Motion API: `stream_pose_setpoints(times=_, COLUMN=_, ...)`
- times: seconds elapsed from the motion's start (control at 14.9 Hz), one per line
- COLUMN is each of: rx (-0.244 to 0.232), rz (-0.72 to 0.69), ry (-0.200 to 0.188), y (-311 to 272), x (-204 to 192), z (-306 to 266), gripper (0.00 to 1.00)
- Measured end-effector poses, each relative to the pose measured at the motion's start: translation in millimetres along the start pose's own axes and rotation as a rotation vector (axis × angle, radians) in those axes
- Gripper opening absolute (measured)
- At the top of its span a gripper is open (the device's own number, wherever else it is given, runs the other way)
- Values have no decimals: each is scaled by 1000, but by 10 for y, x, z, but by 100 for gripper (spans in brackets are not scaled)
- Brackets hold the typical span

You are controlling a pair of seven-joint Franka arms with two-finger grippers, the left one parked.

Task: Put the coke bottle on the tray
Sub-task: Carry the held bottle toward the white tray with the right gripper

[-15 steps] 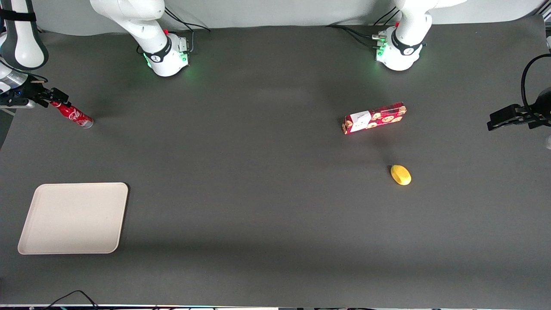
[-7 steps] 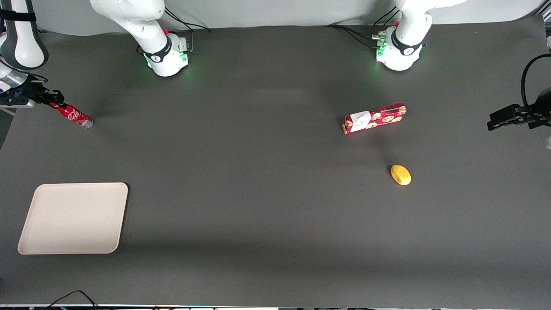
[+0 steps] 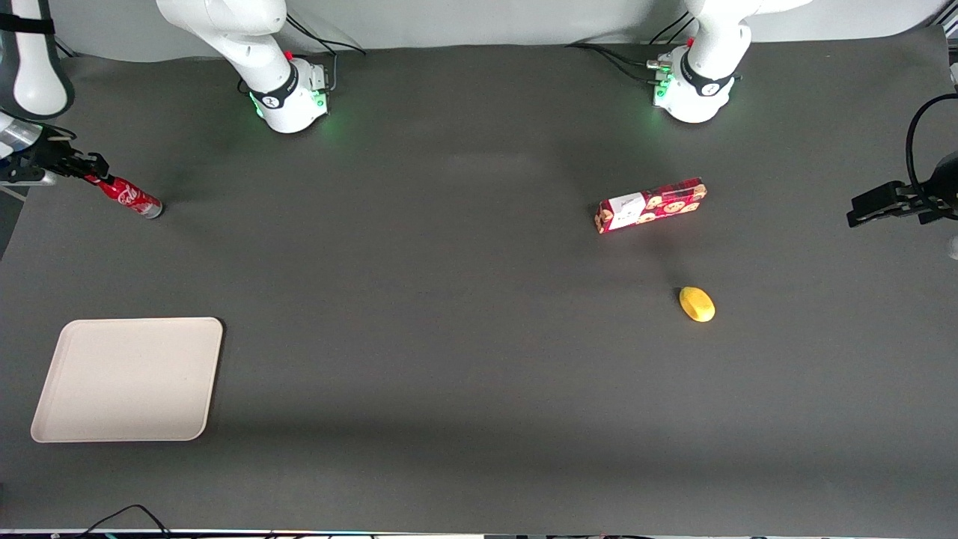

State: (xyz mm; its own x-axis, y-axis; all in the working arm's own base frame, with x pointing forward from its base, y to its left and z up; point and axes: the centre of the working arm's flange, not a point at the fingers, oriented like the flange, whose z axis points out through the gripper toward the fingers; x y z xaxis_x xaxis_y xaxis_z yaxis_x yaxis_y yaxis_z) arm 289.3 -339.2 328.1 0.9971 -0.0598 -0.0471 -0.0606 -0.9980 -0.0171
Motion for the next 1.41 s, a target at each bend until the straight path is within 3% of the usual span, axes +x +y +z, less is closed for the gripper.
stream_pose_setpoints(times=0.2, rx=-12, rz=-16, ry=-20, y=146, x=234, z=-684, gripper=33)
stream_pose_setpoints(times=0.54, rx=-114, rz=-64, ry=14, y=-50, x=842, z=-2036, gripper=33)
stream_pose_setpoints(times=0.81, rx=-194, rz=-108, ry=-4, y=-478, x=1510, z=-2791, gripper=33)
stream_pose_setpoints(times=1.01, rx=-240, rz=-142, ry=-14, y=-698, x=2069, z=-2957, gripper=33)
stream_pose_setpoints(times=1.14, rx=-224, rz=-146, ry=-3, y=-741, x=2443, z=-2839, gripper=33)
stream_pose_setpoints(times=1.41, rx=-237, rz=-131, ry=-14, y=-560, x=3046, z=-2428, gripper=33)
